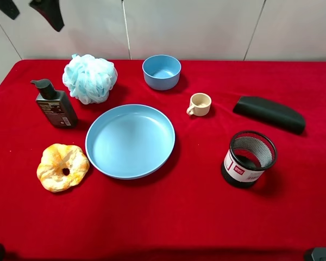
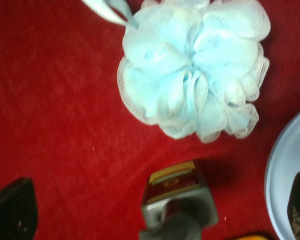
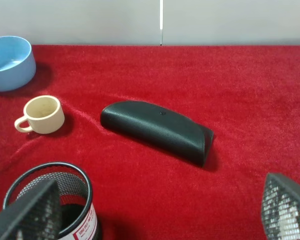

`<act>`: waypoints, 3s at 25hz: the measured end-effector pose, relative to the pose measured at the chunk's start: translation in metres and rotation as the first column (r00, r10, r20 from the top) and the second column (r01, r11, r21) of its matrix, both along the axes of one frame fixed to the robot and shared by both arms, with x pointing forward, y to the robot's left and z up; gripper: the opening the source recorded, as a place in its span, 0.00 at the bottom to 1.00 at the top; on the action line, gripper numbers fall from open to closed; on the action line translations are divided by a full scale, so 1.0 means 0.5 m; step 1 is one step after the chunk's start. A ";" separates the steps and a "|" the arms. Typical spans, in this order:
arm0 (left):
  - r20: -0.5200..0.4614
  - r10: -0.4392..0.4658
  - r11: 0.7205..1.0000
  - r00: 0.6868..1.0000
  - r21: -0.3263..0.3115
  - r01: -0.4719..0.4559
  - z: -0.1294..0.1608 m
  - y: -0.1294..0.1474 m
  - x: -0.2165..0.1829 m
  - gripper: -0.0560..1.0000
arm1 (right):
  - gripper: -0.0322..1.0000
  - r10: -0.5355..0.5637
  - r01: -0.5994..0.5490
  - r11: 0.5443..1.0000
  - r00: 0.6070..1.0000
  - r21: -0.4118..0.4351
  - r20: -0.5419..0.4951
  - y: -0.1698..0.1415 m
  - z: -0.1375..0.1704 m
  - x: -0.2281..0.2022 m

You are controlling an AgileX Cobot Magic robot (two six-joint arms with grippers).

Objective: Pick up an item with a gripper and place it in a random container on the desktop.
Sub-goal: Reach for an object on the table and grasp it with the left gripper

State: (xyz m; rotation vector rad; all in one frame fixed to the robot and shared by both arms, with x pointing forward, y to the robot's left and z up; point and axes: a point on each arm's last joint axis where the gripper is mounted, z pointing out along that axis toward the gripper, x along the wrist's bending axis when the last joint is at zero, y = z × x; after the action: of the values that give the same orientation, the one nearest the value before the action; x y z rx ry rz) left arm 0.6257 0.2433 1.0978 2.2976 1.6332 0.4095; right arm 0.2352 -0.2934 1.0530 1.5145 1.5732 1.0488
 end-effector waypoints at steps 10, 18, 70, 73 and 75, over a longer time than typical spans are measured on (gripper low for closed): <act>-0.090 -0.042 0.999 0.995 0.015 0.043 -0.087 -0.042 0.066 0.99 | 0.64 0.000 0.000 1.000 1.000 0.000 0.000 0.000 0.000 0.000; -0.173 -0.056 0.998 0.983 0.028 0.062 -0.166 -0.060 0.091 0.99 | 0.64 0.000 0.000 1.000 1.000 0.000 0.000 0.000 0.000 0.000; -0.239 -0.128 0.989 0.963 0.040 0.141 -0.430 -0.093 0.164 0.77 | 0.64 0.003 -0.003 1.000 1.000 0.004 0.000 0.001 0.000 0.000; -0.239 -0.131 0.988 0.962 0.043 0.145 -0.430 -0.095 0.164 0.64 | 0.64 0.003 -0.003 1.000 1.000 0.004 0.000 0.001 0.000 0.000; -0.241 -0.131 0.988 0.962 0.043 0.145 -0.429 -0.095 0.164 0.64 | 0.64 0.003 -0.003 1.000 1.000 0.004 0.000 0.001 0.000 0.000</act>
State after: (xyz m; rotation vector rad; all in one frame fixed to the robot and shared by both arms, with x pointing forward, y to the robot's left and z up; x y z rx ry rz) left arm 0.7075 0.1957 0.8832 2.5714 1.5682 0.1583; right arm 0.2352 -0.2930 1.0530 1.5156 1.5746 1.0543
